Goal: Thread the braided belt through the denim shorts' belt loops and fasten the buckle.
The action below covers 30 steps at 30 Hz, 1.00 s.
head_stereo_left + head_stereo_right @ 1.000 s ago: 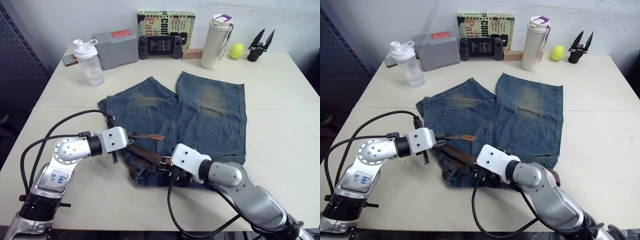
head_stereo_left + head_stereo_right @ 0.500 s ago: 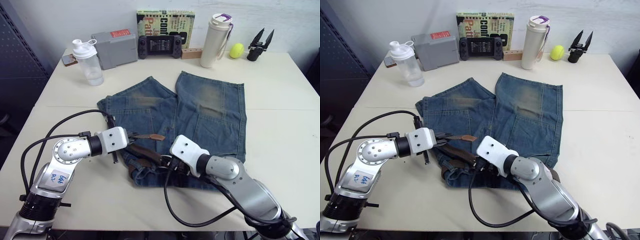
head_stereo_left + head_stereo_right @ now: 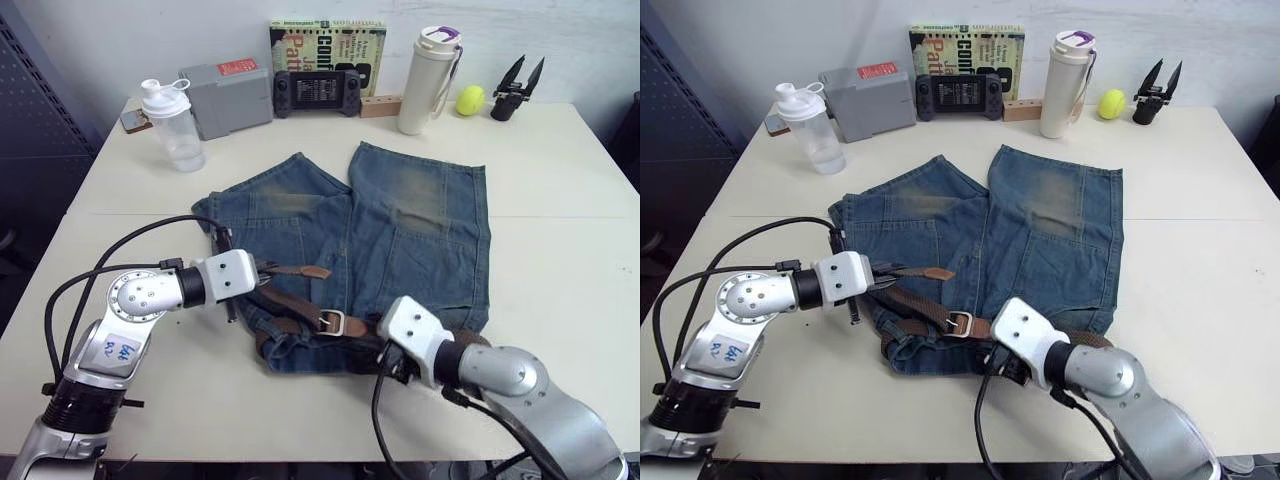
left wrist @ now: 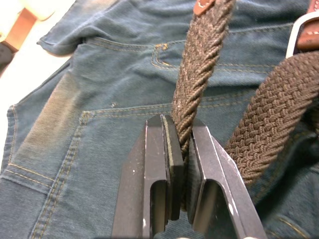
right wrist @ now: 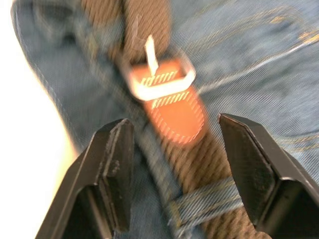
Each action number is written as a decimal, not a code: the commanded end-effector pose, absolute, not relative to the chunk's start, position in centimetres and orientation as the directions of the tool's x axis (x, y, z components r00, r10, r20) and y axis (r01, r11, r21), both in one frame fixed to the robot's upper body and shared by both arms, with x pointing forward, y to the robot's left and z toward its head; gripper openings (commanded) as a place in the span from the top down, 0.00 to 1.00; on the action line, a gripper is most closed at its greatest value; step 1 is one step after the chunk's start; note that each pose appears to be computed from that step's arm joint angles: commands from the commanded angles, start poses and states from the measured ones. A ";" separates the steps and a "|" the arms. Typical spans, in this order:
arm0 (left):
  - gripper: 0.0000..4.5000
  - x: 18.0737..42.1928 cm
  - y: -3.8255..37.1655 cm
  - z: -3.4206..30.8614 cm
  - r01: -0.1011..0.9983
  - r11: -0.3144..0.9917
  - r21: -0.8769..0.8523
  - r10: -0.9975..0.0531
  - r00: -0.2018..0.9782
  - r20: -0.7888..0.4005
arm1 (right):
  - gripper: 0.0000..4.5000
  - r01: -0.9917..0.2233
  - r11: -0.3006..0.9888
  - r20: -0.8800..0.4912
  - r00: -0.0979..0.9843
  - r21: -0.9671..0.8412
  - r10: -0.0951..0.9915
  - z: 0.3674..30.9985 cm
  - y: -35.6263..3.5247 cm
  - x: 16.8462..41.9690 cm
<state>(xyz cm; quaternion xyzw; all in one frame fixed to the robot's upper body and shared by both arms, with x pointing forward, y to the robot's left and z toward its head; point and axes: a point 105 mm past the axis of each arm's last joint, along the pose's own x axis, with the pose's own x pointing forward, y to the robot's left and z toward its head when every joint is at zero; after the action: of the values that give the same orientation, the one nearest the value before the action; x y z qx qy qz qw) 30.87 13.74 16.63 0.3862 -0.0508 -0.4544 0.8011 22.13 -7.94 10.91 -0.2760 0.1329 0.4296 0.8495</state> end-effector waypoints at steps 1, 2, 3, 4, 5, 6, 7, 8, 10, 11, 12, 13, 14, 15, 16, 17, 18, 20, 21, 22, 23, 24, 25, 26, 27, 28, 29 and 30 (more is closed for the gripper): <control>1.00 31.2 13.9 18.5 0.657 0.325 0.680 -0.775 0.597 -0.206 | 0.35 -0.752 0.459 -0.350 0.639 -0.474 0.685 13.1 -6.8 21.6; 1.00 31.2 13.9 18.6 0.656 0.327 0.680 -0.776 0.598 -0.203 | 0.35 -0.746 0.463 -0.344 0.644 -0.478 0.683 13.1 -6.8 21.6; 1.00 31.2 13.9 19.0 0.654 0.329 0.682 -0.779 0.596 -0.195 | 0.35 -0.727 0.458 -0.333 0.659 -0.512 0.675 13.2 -6.8 21.8; 1.00 31.2 13.9 19.4 0.651 0.337 0.680 -0.784 0.595 -0.180 | 0.35 -0.710 0.445 -0.323 0.668 -0.545 0.671 13.3 -6.8 21.9; 1.00 31.1 13.9 19.7 0.651 0.352 0.673 -0.788 0.594 -0.162 | 0.35 -0.685 0.435 -0.308 0.684 -0.585 0.662 13.4 -6.9 22.1; 1.00 31.1 13.8 20.0 0.652 0.362 0.667 -0.791 0.593 -0.150 | 0.35 -0.667 0.428 -0.297 0.693 -0.610 0.656 13.5 -6.9 22.2; 1.00 31.0 13.8 20.1 0.652 0.364 0.665 -0.794 0.591 -0.145 | 0.35 -0.646 0.417 -0.285 0.703 -0.639 0.651 13.6 -6.9 22.4; 1.00 31.0 13.7 20.1 0.654 0.364 0.663 -0.795 0.589 -0.144 | 0.35 -0.617 0.412 -0.266 0.719 -0.671 0.642 13.7 -6.9 22.7; 1.00 30.9 13.6 20.1 0.656 0.365 0.661 -0.796 0.587 -0.143 | 0.35 -0.574 0.401 -0.240 0.739 -0.714 0.629 13.6 -6.8 23.1; 1.00 30.9 13.6 20.1 0.657 0.367 0.659 -0.796 0.588 -0.143 | 0.35 -0.564 0.394 -0.237 0.743 -0.725 0.626 13.5 -6.6 23.1; 1.00 30.9 13.6 20.0 0.658 0.367 0.658 -0.796 0.588 -0.144 | 0.35 -0.560 0.389 -0.237 0.744 -0.731 0.625 13.4 -6.5 23.1; 1.00 30.9 13.6 20.0 0.657 0.368 0.658 -0.795 0.589 -0.143 | 0.35 -0.552 0.379 -0.236 0.746 -0.743 0.623 13.2 -6.5 23.2; 1.00 30.9 13.6 20.0 0.657 0.369 0.658 -0.795 0.590 -0.143 | 0.35 -0.545 0.373 -0.235 0.748 -0.751 0.620 13.1 -6.4 23.2; 1.00 31.0 13.6 20.0 0.657 0.372 0.656 -0.794 0.591 -0.141 | 0.35 -0.544 0.373 -0.237 0.751 -0.752 0.616 12.8 -6.4 23.3; 1.00 31.0 13.5 20.0 0.657 0.375 0.654 -0.794 0.592 -0.139 | 0.35 -0.543 0.374 -0.239 0.753 -0.752 0.613 12.7 -6.3 23.3; 1.00 31.0 13.5 20.0 0.657 0.377 0.653 -0.794 0.592 -0.138 | 0.35 -0.544 0.375 -0.240 0.754 -0.751 0.612 12.6 -6.3 23.4; 1.00 31.0 13.5 19.9 0.658 0.379 0.651 -0.793 0.593 -0.137 | 0.35 -0.545 0.365 -0.252 0.754 -0.755 0.606 12.1 -6.3 23.4; 1.00 31.0 13.6 19.8 0.659 0.385 0.646 -0.790 0.597 -0.138 | 0.35 -0.545 0.363 -0.262 0.760 -0.756 0.595 11.7 -6.5 23.4; 1.00 31.0 13.6 19.7 0.657 0.379 0.651 -0.790 0.597 -0.142 | 0.35 -0.549 0.361 -0.268 0.758 -0.754 0.595 11.5 -6.7 23.3; 1.00 31.1 13.6 19.7 0.656 0.378 0.654 -0.789 0.598 -0.143 | 0.35 -0.550 0.361 -0.268 0.758 -0.753 0.595 11.5 -6.7 23.2; 1.00 31.1 13.6 19.7 0.655 0.377 0.654 -0.789 0.597 -0.143 | 0.35 -0.545 0.363 -0.269 0.764 -0.756 0.586 11.5 -7.0 23.4; 1.00 31.1 13.6 19.6 0.656 0.377 0.654 -0.789 0.597 -0.144 | 0.35 -0.548 0.360 -0.270 0.760 -0.755 0.591 11.5 -7.0 23.3; 1.00 31.0 13.6 19.5 0.657 0.377 0.653 -0.790 0.596 -0.144 | 0.35 -0.545 0.363 -0.265 0.761 -0.756 0.591 11.6 -7.0 23.3; 1.00 31.0 13.6 19.5 0.658 0.377 0.652 -0.790 0.596 -0.144 | 0.35 -0.553 0.372 -0.255 0.752 -0.746 0.608 11.8 -6.8 23.1; 1.00 31.0 13.6 19.5 0.658 0.377 0.652 -0.791 0.595 -0.143 | 0.35 -0.559 0.378 -0.246 0.745 -0.738 0.620 12.0 -6.6 22.9; 1.00 31.1 13.7 19.5 0.657 0.379 0.652 -0.791 0.596 -0.141 | 0.35 -0.555 0.381 -0.237 0.745 -0.740 0.623 12.5 -6.9 22.7; 1.00 31.2 13.8 19.5 0.656 0.382 0.651 -0.790 0.597 -0.137 | 0.35 -0.565 0.377 -0.241 0.736 -0.734 0.633 12.7 -7.1 22.5; 1.00 31.2 13.8 19.6 0.655 0.385 0.651 -0.791 0.597 -0.133 | 0.35 -0.561 0.356 -0.249 0.733 -0.747 0.633 12.9 -7.5 22.3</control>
<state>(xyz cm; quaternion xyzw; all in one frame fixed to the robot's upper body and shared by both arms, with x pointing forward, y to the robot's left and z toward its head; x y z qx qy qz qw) 31.32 13.68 18.47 0.3410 -0.0749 -0.4453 0.8245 22.81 -7.51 11.09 -0.4308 -0.0071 0.3608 0.8271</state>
